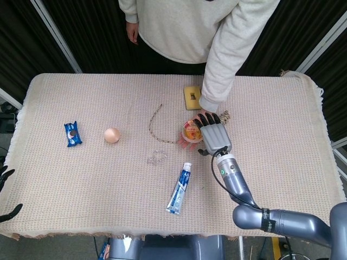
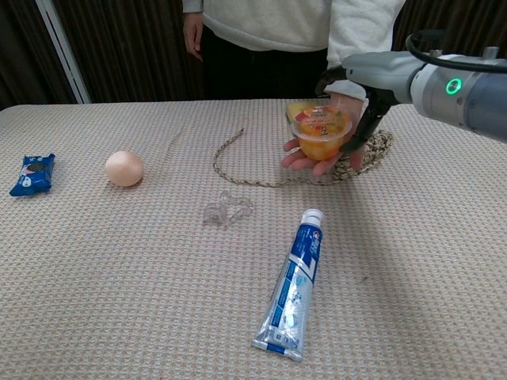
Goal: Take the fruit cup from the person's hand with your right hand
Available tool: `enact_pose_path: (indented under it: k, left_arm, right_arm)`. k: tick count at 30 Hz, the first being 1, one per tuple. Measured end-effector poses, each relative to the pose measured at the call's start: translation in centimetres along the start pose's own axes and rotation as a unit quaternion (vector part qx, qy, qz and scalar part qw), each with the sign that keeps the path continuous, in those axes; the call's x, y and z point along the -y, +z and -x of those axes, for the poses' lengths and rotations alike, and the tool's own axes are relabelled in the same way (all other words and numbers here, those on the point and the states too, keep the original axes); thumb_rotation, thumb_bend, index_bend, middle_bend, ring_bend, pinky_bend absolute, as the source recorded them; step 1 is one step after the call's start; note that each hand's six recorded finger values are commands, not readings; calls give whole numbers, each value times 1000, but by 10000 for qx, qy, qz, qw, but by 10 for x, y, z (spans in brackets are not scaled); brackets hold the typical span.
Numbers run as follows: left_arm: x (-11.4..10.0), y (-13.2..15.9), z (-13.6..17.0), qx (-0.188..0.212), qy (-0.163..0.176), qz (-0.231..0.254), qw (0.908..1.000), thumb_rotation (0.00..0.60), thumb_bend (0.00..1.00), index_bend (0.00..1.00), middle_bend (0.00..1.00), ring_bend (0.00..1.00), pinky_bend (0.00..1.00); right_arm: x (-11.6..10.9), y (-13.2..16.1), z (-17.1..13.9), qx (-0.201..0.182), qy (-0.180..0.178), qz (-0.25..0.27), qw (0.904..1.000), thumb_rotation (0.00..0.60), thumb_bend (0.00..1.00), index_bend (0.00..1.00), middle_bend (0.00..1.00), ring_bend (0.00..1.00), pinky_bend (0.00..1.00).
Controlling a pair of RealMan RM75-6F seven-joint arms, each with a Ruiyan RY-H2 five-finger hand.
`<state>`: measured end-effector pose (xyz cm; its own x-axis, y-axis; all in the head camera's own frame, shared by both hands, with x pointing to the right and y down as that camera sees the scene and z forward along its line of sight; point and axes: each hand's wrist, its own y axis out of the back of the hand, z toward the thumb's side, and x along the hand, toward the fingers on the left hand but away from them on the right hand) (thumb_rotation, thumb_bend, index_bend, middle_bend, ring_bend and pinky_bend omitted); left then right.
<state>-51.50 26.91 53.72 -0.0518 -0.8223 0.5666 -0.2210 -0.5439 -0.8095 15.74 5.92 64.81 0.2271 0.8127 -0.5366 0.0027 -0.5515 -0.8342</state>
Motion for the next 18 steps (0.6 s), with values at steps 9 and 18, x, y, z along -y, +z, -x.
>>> enact_pose_path:
  k: [9,18]
  left_arm:
    - [0,0,0,19,-17,-3,10000,600,305,92,0,0,0]
    - [0,-1,0,-3,-27,13,10000,600,305,93,0,0,0]
  right_arm:
    - [7,1,18,205,-34,22,9998,600,101,158,62,0,70]
    - [23,12,31,223,140,7,9997,600,110,186,89,25,78]
